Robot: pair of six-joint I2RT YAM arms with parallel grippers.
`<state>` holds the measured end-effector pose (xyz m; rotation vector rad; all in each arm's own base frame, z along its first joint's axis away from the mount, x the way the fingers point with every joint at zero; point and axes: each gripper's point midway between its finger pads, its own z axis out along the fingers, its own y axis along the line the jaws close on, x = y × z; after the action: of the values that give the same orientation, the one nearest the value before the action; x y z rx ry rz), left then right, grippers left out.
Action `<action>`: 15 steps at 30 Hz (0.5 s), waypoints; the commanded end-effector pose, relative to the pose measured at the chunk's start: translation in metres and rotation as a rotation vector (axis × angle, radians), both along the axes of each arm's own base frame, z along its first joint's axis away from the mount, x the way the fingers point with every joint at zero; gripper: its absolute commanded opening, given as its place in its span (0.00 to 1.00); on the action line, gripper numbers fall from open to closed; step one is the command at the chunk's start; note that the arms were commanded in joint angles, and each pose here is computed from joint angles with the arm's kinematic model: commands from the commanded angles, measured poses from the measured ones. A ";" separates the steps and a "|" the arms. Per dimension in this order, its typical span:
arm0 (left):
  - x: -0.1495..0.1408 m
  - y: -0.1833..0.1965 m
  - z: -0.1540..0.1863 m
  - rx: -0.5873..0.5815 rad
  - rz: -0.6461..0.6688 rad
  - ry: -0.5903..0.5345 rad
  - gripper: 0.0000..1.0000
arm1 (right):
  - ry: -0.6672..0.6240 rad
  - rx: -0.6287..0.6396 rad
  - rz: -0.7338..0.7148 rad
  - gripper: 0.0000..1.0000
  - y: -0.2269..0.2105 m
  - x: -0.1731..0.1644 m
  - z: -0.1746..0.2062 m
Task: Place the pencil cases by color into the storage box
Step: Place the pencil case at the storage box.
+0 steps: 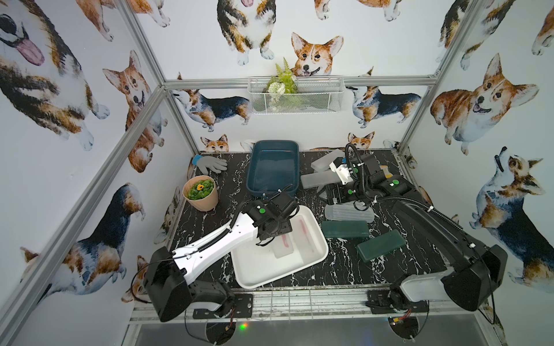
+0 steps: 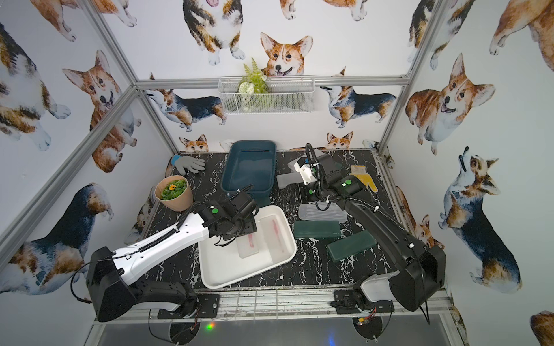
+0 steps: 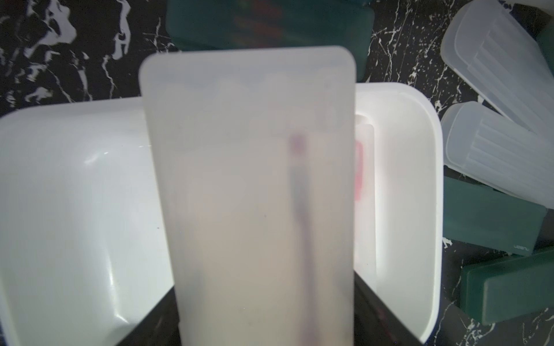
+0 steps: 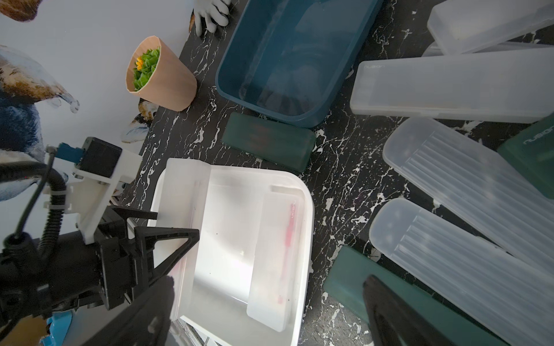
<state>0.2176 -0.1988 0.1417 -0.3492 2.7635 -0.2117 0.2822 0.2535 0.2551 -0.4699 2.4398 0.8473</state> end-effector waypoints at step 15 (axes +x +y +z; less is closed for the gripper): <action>-0.008 -0.020 -0.065 -0.024 0.002 0.104 0.58 | 0.018 -0.021 -0.025 0.99 -0.003 0.003 -0.006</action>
<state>0.2079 -0.2135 0.0835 -0.3660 2.8655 -0.2068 0.2855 0.2515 0.2509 -0.4496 2.4527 0.8225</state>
